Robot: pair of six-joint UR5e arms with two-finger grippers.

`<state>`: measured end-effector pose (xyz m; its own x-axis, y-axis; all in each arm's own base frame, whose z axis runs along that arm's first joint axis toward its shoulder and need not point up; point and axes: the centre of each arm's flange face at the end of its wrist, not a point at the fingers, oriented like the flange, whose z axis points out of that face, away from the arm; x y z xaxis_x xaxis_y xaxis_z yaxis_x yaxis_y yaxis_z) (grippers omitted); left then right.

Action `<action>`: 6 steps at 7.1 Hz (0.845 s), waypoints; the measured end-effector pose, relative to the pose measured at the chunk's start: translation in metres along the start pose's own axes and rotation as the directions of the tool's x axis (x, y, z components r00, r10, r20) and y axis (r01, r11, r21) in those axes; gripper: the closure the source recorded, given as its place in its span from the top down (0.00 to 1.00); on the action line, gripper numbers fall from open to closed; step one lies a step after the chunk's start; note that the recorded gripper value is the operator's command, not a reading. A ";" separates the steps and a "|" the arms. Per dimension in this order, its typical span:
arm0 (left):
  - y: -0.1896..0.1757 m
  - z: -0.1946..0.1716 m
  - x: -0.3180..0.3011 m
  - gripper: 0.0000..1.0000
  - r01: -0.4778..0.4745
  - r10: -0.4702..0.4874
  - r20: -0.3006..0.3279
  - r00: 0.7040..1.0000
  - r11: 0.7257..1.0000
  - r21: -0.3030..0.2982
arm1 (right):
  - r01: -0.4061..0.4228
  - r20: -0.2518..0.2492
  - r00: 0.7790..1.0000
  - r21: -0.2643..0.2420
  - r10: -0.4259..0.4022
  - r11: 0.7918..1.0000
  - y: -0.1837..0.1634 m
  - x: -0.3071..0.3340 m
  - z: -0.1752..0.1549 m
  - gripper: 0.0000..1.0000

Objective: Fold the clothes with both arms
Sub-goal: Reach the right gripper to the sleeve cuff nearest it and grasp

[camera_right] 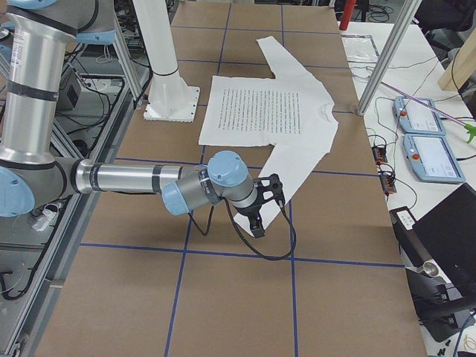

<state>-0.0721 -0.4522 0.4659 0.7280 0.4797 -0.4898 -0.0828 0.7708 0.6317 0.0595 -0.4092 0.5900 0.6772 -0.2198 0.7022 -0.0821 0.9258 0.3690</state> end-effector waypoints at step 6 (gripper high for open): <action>0.002 0.000 0.004 1.00 -0.012 0.013 -0.044 0.999 1.000 0.018 | -0.167 0.014 0.986 0.108 0.167 0.980 0.029 -0.047 0.155 0.80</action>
<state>-0.0695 -0.4484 0.4651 0.6962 0.5075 -0.5076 -0.0795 0.7573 0.6482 -0.0882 -0.4200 0.6615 0.6440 -0.0666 0.7621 -0.2727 0.9108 0.3100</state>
